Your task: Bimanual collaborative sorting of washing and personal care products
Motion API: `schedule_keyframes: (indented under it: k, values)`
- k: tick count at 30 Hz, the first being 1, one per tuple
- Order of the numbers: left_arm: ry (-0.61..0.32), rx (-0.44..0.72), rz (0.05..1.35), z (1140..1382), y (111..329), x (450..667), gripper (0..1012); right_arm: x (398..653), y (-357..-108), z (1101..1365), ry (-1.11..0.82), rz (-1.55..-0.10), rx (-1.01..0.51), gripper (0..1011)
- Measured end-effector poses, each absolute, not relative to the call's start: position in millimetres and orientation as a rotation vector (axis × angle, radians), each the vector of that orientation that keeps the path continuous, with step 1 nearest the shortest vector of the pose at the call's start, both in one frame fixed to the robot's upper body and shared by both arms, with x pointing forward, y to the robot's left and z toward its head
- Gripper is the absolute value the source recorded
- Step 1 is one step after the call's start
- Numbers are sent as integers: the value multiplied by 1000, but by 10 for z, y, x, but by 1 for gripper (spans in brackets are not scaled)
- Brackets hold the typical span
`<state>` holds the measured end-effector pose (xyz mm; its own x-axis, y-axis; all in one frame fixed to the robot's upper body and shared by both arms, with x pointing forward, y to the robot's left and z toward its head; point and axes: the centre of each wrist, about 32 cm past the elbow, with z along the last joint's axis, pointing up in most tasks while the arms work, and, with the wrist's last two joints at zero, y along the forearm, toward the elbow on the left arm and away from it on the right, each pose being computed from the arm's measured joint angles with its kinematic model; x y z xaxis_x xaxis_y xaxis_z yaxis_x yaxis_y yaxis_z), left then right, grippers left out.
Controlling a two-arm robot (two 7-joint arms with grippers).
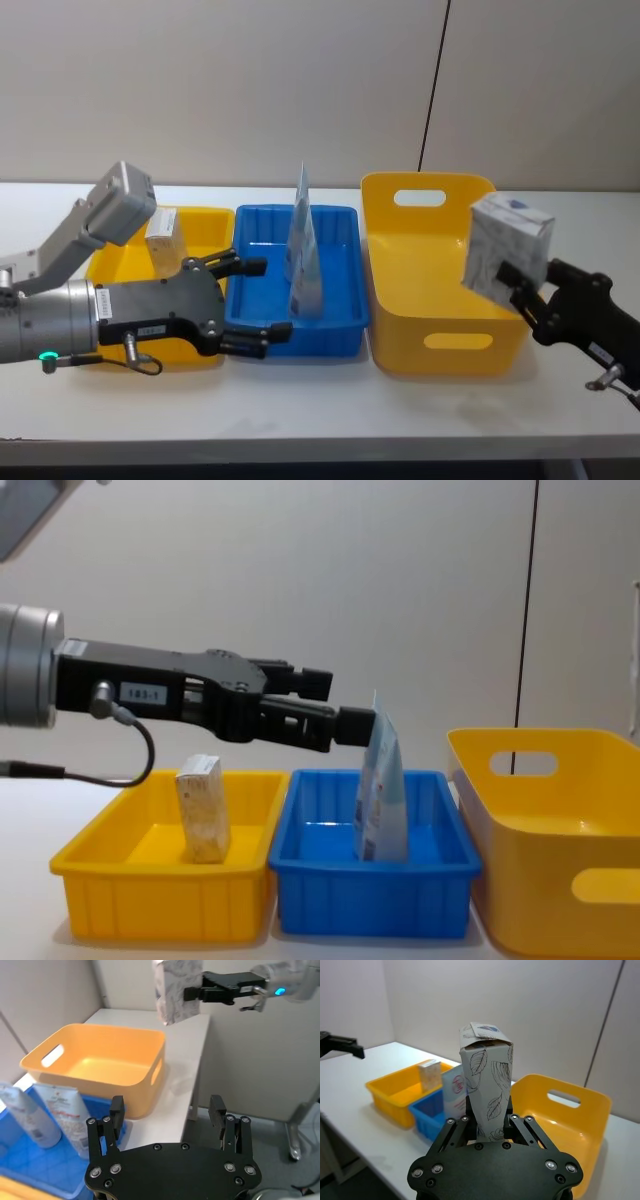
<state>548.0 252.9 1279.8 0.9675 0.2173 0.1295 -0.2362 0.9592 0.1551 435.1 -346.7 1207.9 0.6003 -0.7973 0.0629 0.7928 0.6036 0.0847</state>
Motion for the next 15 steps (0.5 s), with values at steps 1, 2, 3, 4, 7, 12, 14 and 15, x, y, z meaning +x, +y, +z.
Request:
schedule_keyframes:
  k: [1, 2, 3, 4, 7, 12, 14, 15]
  values:
    - [-106, 170, 241, 12790, 2523, 5470, 1001, 4355, -3459, 12080, -100, -930, 52, 251]
    - [-92, 168, 266, 12771, 2507, 5448, 1001, 4364, -3444, 12083, -105, -946, 54, 251]
    - [-85, 168, 277, 12760, 2500, 5439, 1001, 4371, -3431, 12083, -107, -952, 56, 251]
    - [-78, 167, 288, 12748, 2491, 5429, 1001, 4376, -3422, 12083, -109, -959, 55, 251]
    - [-46, 164, 335, 12692, 2451, 5386, 1001, 4397, -3381, 12083, -112, -984, 58, 251]
    - [10, 165, 411, 12580, 2375, 5303, 1001, 4432, -3304, 12082, -115, -1010, 59, 251]
    - [24, 168, 435, 12552, 2358, 5280, 1001, 4441, -3285, 12082, -116, -1016, 58, 251]
    - [35, 171, 454, 12528, 2343, 5258, 1002, 4451, -3266, 12083, -116, -1020, 60, 251]
